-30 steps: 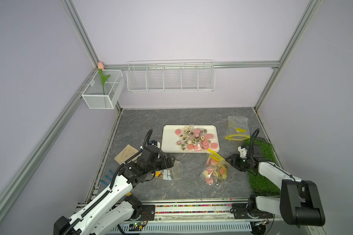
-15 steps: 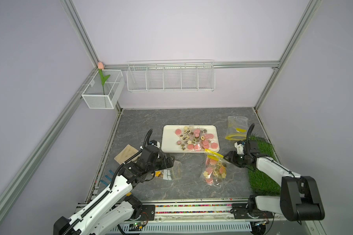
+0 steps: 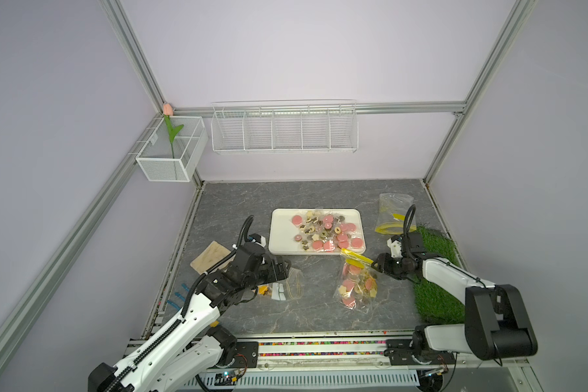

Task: Pour cookies out of the ziploc bag
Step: Pick up the ziploc bag from the center of the board.

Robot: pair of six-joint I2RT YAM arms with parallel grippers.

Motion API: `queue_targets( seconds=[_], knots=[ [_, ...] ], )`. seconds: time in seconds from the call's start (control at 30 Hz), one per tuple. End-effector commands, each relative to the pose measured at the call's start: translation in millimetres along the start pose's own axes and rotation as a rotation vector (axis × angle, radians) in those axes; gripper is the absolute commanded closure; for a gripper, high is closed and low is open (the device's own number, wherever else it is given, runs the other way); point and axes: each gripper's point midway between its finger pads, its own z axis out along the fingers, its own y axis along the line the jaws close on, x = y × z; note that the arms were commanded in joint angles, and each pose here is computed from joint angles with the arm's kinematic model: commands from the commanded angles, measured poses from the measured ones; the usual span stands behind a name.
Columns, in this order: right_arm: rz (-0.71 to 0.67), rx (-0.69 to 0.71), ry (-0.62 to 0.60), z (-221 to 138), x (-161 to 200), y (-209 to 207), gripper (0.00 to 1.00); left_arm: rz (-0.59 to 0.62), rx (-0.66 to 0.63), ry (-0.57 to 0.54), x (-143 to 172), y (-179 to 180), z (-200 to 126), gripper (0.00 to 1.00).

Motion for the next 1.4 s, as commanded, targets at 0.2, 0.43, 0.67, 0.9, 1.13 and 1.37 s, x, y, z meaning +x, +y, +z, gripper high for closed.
queue_targets(
  seconds=[0.2,0.43,0.67,0.9,1.13,1.37],
  knots=[
    [-0.033,0.023,0.002,2,-6,1,0.78,0.014,0.0,-0.021,-3,-1,-5,0.04],
    [-0.053,-0.011,-0.016,-4,-8,10,0.86,0.013,-0.002,-0.023,-5,-2,-4,0.04],
    [-0.095,-0.061,-0.056,-27,-8,29,0.93,-0.003,0.052,-0.03,-12,-16,-6,0.04],
    [-0.123,-0.147,-0.101,-64,-6,58,0.93,-0.066,0.179,-0.066,-26,-45,-16,0.04],
    [-0.135,-0.216,-0.182,-103,-13,85,0.93,-0.202,0.363,-0.001,-32,-86,-14,0.05],
    [-0.158,-0.289,-0.289,-141,-22,113,0.93,-0.341,0.502,-0.069,-60,-114,-34,0.05]
  ],
)
